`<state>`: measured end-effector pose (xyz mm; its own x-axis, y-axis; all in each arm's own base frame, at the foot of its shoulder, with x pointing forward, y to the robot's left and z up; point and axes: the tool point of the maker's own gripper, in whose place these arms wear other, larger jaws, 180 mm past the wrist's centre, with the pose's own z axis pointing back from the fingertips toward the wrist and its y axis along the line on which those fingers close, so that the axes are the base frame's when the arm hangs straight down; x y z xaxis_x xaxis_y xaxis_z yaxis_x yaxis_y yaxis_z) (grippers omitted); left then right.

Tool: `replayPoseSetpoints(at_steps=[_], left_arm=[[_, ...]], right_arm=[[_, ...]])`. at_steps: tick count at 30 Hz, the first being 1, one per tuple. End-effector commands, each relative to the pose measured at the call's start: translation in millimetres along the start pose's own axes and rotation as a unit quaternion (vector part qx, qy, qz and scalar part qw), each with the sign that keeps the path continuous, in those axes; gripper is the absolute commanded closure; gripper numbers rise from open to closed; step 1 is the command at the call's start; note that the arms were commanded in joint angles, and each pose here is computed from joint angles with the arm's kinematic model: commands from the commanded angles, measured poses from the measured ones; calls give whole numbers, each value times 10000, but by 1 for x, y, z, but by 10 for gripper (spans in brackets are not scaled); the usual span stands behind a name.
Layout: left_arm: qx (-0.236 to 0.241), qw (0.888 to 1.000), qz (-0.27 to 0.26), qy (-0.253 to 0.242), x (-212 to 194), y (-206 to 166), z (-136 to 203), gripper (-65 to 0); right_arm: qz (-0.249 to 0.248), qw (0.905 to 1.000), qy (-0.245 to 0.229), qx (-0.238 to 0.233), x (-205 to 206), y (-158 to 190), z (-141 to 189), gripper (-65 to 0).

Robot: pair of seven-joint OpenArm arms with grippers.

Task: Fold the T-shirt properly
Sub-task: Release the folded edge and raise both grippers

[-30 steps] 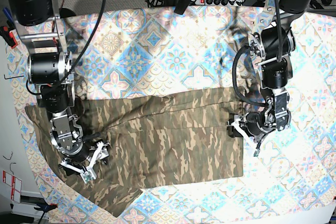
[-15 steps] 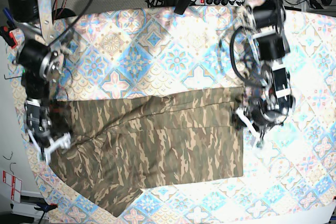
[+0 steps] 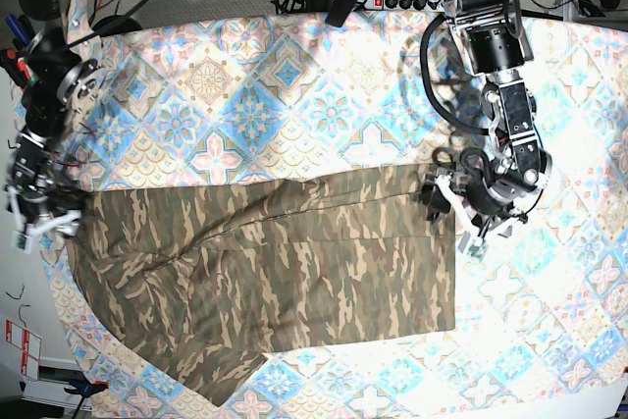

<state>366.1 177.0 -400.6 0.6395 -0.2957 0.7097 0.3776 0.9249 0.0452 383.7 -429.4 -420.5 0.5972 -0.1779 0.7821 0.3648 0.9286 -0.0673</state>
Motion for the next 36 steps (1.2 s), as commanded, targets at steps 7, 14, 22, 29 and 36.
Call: replayPoseSetpoints(at_steps=[7, 14, 22, 29, 36], left_arm=[[89, 9997, -28, -229, 15, 7, 4, -434], [94, 9997, -34, -215, 14, 7, 4, -434], [98, 9997, -29, -216, 14, 7, 4, -434], [98, 9997, -29, -216, 14, 7, 4, -434], [104, 9997, -11, -222, 15, 9, 4, -430]], right_arm=[[-191, 9991, -70, -375, 21, -39, 11, -471], [-544, 9983, 2, -214, 3, -27, 10, -472], [-894, 9953, 162, 350, -22, 2, 7, -472], [-1393, 9889, 242, 463, -53, 15, 3, -472], [-1417, 9867, 167, 784, -42, 34, -1, -468]])
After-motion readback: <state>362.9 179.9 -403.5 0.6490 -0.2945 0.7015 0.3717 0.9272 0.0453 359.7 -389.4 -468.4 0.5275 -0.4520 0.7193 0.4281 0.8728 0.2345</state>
